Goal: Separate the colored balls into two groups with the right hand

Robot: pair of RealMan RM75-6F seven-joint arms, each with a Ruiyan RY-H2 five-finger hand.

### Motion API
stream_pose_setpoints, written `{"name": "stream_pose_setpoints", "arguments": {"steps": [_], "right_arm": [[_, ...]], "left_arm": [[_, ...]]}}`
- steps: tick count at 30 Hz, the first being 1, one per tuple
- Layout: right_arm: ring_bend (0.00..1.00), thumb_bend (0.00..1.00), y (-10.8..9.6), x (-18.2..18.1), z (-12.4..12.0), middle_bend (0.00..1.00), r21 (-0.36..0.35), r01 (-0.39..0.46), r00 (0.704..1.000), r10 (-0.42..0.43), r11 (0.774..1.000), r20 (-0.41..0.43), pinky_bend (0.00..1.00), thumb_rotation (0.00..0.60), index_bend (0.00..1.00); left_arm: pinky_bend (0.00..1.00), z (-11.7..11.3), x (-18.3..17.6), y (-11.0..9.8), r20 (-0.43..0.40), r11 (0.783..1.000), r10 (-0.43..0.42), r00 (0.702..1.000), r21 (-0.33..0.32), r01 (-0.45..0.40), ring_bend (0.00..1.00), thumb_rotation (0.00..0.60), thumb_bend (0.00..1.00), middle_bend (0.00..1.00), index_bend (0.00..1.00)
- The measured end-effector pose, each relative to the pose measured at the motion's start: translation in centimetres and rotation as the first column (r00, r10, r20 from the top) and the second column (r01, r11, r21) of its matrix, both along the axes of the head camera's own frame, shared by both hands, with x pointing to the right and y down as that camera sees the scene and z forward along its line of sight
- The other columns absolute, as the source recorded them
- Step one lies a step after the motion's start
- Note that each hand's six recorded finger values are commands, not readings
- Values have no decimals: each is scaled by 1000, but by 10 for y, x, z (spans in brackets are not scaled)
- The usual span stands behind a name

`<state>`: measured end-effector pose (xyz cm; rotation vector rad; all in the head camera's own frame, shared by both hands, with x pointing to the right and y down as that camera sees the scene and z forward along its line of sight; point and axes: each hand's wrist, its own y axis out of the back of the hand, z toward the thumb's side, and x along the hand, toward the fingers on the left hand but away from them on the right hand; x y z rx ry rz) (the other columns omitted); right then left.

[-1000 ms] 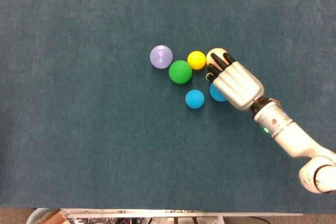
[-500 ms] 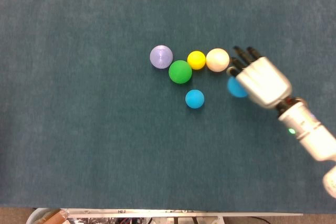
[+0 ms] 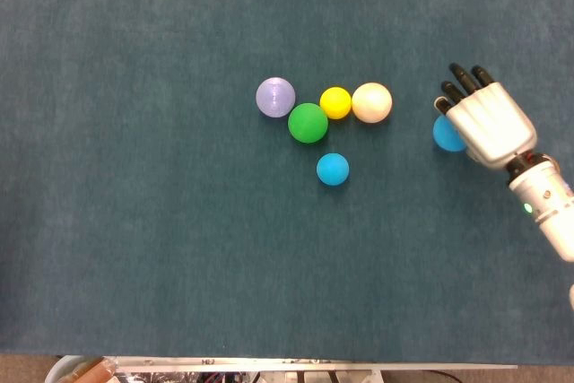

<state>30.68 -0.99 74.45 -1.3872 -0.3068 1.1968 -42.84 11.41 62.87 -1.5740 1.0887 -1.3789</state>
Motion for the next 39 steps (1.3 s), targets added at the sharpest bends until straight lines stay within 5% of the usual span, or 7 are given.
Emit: {"name": "stream_pose_setpoints", "arguments": {"steps": [8, 13, 22, 28, 33, 39], "right_arm": [[117, 0, -4, -6, 0, 271, -4, 5, 1000, -5, 1000, -17, 206, 600, 300], [100, 0, -5, -7, -6, 254, -1, 13, 1000, -13, 1000, -24, 201, 600, 234], [99, 0, -4, -20, -22, 253, -12, 27, 998, -26, 1000, 64, 200, 600, 239], [99, 0, 5, -53, -48, 266, 5, 138, 976, -137, 990, 167, 200, 600, 290], [99, 0, 18, -85, -66, 254, 27, 272, 940, -272, 962, 207, 200, 600, 318], [94, 0, 27, -105, -65, 241, 29, 384, 911, -384, 923, 148, 200, 600, 329]], "left_arm": [[195, -1, -3, 1, 8, 1000, -9, 1000, 0, 9, 209, 600, 443, 222, 281], [195, -1, -1, 0, 6, 1000, -3, 1000, 1, 3, 209, 600, 443, 222, 281], [195, -2, 1, 0, 7, 1000, 1, 1000, 2, -1, 209, 600, 443, 222, 281], [195, -4, 1, 1, 7, 1000, -2, 1000, 6, 2, 209, 600, 443, 222, 281], [195, -7, -2, 4, 9, 1000, -7, 1000, 11, 7, 209, 600, 443, 221, 281], [195, -10, -6, 7, 11, 1000, -15, 1000, 18, 15, 209, 600, 443, 221, 281]]}}
